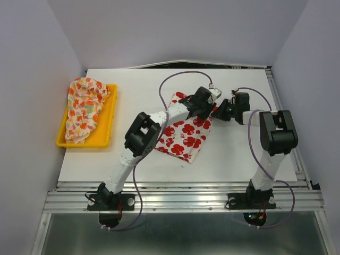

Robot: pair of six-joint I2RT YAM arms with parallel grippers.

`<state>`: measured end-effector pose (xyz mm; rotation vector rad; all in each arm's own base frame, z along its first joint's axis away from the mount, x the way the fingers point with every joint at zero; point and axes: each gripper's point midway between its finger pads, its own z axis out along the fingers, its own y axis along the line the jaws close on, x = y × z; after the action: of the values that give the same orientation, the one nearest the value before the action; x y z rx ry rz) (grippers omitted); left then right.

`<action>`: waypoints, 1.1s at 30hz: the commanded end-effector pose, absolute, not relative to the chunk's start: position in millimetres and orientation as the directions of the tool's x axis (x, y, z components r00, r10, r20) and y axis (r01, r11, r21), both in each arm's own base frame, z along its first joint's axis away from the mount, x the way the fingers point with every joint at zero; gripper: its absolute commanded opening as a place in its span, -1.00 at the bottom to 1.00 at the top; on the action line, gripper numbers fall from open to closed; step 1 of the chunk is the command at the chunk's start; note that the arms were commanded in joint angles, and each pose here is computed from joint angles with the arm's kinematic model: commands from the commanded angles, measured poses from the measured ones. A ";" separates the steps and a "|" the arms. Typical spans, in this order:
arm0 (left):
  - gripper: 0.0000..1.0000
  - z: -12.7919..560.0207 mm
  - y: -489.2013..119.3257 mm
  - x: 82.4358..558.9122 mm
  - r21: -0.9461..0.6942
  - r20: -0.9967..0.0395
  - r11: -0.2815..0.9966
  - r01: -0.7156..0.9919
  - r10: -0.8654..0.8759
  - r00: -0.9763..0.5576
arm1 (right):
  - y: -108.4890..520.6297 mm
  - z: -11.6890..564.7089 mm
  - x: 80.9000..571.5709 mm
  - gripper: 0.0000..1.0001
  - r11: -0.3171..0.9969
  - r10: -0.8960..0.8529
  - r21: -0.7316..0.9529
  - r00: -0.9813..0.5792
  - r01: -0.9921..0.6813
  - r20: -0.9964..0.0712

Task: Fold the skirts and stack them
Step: Fold the skirt

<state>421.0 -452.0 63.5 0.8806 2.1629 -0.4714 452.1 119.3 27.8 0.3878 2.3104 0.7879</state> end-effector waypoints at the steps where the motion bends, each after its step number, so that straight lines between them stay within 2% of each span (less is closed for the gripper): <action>1: -0.09 79.3 -464.2 430.0 -0.068 -0.786 0.694 0.717 0.405 -0.467 | 117.1 15.8 441.3 -0.57 0.784 0.457 0.615 -0.753 0.089 -0.474; 5: -0.20 74.4 -466.0 431.1 -0.076 -0.782 0.688 0.721 0.407 -0.472 | 117.5 11.1 439.1 -0.57 0.781 0.460 0.617 -0.759 0.099 -0.461; 8: -0.50 73.6 -466.7 432.5 -0.075 -0.782 0.690 0.720 0.407 -0.472 | 117.2 6.8 437.3 -0.57 0.781 0.461 0.615 -0.763 0.107 -0.453; 9: -0.69 74.0 -466.3 433.1 -0.076 -0.782 0.690 0.720 0.407 -0.472 | 117.2 6.8 437.3 -0.57 0.781 0.461 0.615 -0.763 0.107 -0.453; 12: -1.00 80.4 -465.4 430.0 -0.099 -0.781 0.699 0.708 0.386 -0.490 | 116.9 4.9 436.6 -0.58 0.782 0.461 0.613 -0.765 0.111 -0.450; 21: -1.00 123.4 -463.5 415.0 -0.083 -0.817 0.700 0.710 0.360 -0.451 | 113.0 2.1 438.4 -0.69 0.789 0.473 0.597 -0.764 0.145 -0.438; 33: -1.00 115.1 -475.0 396.6 -0.071 -0.802 0.675 0.734 0.399 -0.444 | 111.0 4.9 437.7 -0.74 0.792 0.475 0.592 -0.757 0.148 -0.447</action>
<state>397.6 -470.8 76.8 0.8917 2.1501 -0.5079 451.2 118.3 25.6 0.4181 2.3092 0.7861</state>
